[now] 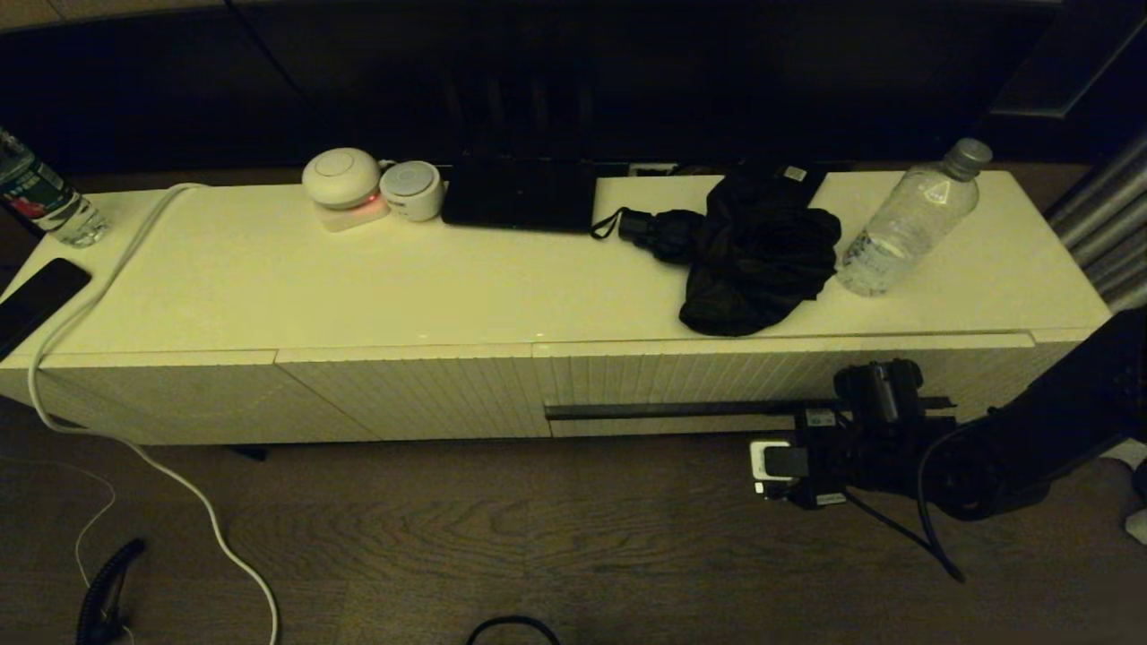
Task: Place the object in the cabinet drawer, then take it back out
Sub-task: Open the drawer
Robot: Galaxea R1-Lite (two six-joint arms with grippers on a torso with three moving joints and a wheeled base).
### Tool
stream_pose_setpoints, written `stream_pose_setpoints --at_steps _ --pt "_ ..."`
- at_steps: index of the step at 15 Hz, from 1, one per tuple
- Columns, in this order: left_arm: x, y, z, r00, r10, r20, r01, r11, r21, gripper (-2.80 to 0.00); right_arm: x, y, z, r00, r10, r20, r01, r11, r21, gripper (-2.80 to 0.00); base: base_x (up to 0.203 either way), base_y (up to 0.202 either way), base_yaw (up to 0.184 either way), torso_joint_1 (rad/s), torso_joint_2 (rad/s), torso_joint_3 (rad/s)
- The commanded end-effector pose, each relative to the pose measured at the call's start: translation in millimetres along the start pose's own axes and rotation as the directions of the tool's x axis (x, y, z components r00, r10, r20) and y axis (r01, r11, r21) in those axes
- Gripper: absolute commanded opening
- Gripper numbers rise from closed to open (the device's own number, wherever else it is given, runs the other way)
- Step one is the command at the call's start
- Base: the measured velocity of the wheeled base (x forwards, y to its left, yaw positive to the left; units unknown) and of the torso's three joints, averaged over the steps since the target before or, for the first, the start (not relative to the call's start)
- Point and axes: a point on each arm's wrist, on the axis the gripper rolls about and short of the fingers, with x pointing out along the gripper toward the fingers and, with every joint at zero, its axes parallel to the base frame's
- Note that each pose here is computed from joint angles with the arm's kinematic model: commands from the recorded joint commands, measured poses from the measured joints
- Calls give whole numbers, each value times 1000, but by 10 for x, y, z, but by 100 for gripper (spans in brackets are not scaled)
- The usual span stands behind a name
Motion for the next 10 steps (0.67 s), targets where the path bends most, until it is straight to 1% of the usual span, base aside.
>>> stream_pose_setpoints --at_steps 1,10 --pt "0 0 -3 1000 0 1 0 1000 -1 -280 67 -33 -8 1000 -23 3 23 1000 -10 0 0 0 0 0 0 0" --pt "0 0 -3 1000 0 1 0 1000 -1 -280 228 -188 -129 997 -69 -19 69 998 0 0 0 0 0 0 0 0"
